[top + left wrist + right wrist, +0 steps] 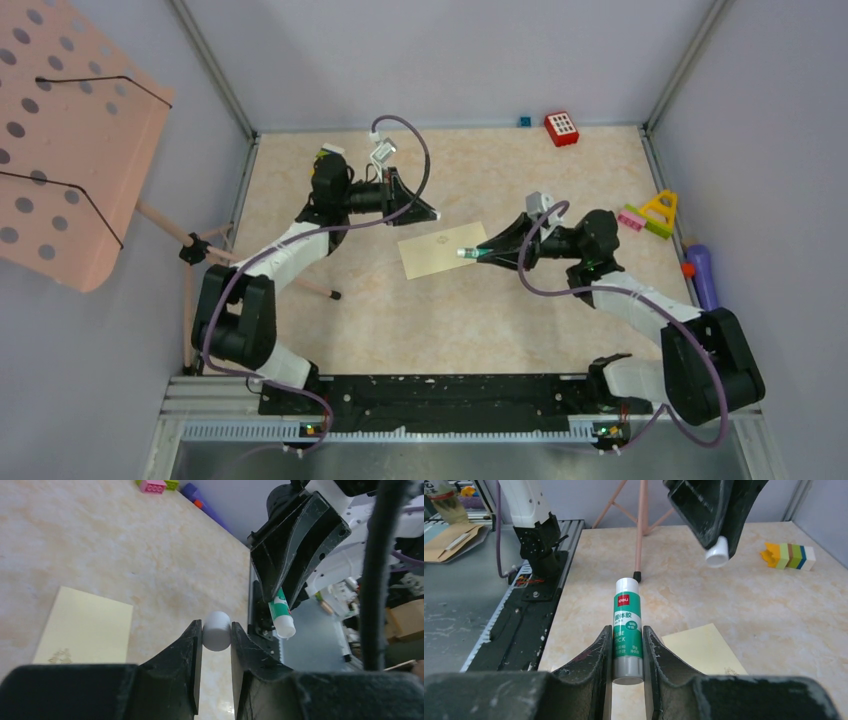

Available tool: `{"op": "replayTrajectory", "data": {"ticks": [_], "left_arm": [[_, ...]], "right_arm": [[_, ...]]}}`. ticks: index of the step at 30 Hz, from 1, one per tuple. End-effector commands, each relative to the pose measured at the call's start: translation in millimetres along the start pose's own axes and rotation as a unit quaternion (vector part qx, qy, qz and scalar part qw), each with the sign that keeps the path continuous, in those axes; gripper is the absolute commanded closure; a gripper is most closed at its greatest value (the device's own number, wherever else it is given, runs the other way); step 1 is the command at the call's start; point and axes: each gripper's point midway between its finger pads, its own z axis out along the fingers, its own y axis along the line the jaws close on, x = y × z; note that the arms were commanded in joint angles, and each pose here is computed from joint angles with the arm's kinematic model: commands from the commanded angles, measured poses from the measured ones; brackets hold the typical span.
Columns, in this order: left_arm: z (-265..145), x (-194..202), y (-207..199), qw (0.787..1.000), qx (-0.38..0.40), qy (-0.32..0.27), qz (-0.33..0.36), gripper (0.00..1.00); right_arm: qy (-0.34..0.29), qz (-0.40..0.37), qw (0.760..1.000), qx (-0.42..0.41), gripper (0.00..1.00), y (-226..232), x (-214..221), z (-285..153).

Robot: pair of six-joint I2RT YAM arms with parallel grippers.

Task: Place the letter into the envelope and seal it
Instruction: Close the solid glue cap on the solid glue.

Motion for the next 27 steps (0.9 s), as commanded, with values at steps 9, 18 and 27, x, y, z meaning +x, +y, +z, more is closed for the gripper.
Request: {"op": "replayTrajectory", "data": {"ticks": [9,18,27], "left_arm": [[12.1,-8.4,-63.5,0.993,0.114,-0.026,-0.027,1.0],[19.2,-1.2,-68.1,0.991,0.124,-0.015,-0.039,1.0],[25.9,3.8,-71.4,0.99,0.134,-0.004,-0.045,1.0]], "right_arm": [[-0.075,-0.079,0.99,0.089,1.0,-14.1,-43.3,-7.9],[-0.107,-0.074,0.985,0.114,1.0,-19.7,-51.0,-10.1],[-0.113,-0.071,0.986,0.1,1.0,-15.0,-51.4,-8.8]]}}
